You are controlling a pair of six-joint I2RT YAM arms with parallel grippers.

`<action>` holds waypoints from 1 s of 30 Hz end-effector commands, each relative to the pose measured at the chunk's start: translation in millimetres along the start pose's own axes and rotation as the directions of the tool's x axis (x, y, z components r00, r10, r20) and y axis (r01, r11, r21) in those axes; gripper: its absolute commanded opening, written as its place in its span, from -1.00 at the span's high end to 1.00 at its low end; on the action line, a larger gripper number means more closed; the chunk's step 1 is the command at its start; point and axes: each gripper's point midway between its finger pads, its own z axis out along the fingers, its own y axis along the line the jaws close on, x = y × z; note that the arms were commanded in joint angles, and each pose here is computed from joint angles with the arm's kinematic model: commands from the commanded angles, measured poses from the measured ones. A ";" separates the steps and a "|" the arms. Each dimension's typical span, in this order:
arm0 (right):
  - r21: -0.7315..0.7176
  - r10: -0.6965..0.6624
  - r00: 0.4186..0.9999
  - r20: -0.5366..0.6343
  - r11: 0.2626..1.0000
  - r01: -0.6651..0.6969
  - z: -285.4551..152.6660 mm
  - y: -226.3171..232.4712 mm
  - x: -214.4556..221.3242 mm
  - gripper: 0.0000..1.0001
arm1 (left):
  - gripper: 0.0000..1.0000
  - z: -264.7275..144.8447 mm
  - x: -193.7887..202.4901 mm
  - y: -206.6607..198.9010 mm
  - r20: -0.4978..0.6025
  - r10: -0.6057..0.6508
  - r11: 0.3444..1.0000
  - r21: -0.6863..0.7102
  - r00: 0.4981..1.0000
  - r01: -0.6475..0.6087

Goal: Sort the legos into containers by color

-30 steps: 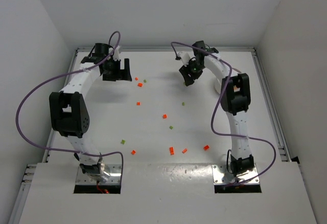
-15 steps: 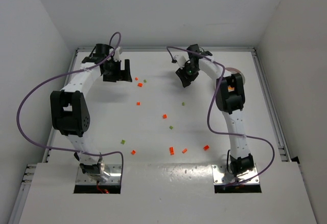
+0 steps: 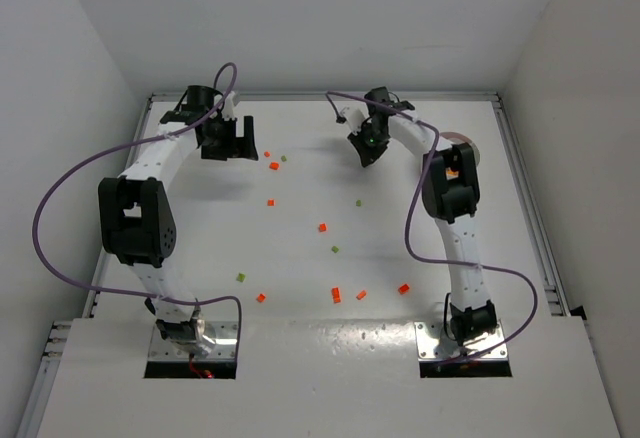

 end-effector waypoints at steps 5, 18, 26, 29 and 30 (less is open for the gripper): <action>0.075 -0.093 0.995 0.047 0.993 0.089 -110.8 -0.3 -6.3 0.88 | -1.00 -7.5 -14.8 -4.6 0.044 0.009 1.000 0.001 0.999 -0.009; 0.201 -0.112 0.985 -0.129 0.970 0.137 -200.8 -58.5 66.8 0.93 | -1.00 -8.9 -14.3 -11.7 0.049 0.011 0.999 0.040 0.999 -0.013; 0.199 -0.092 0.983 -0.158 0.972 0.123 -192.7 -73.8 81.3 0.93 | -1.00 -13.9 -14.5 -13.1 0.057 0.013 0.999 0.040 0.998 -0.016; 0.212 -0.092 0.983 -0.159 0.969 0.125 -189.2 -82.0 77.3 0.85 | -1.00 -13.9 -14.5 -13.1 0.057 0.013 0.999 0.040 0.998 -0.016; 0.211 -0.089 0.981 -0.172 0.970 0.124 -188.6 -82.9 79.1 0.81 | -1.00 -13.9 -14.5 -13.1 0.057 0.013 0.999 0.040 0.998 -0.016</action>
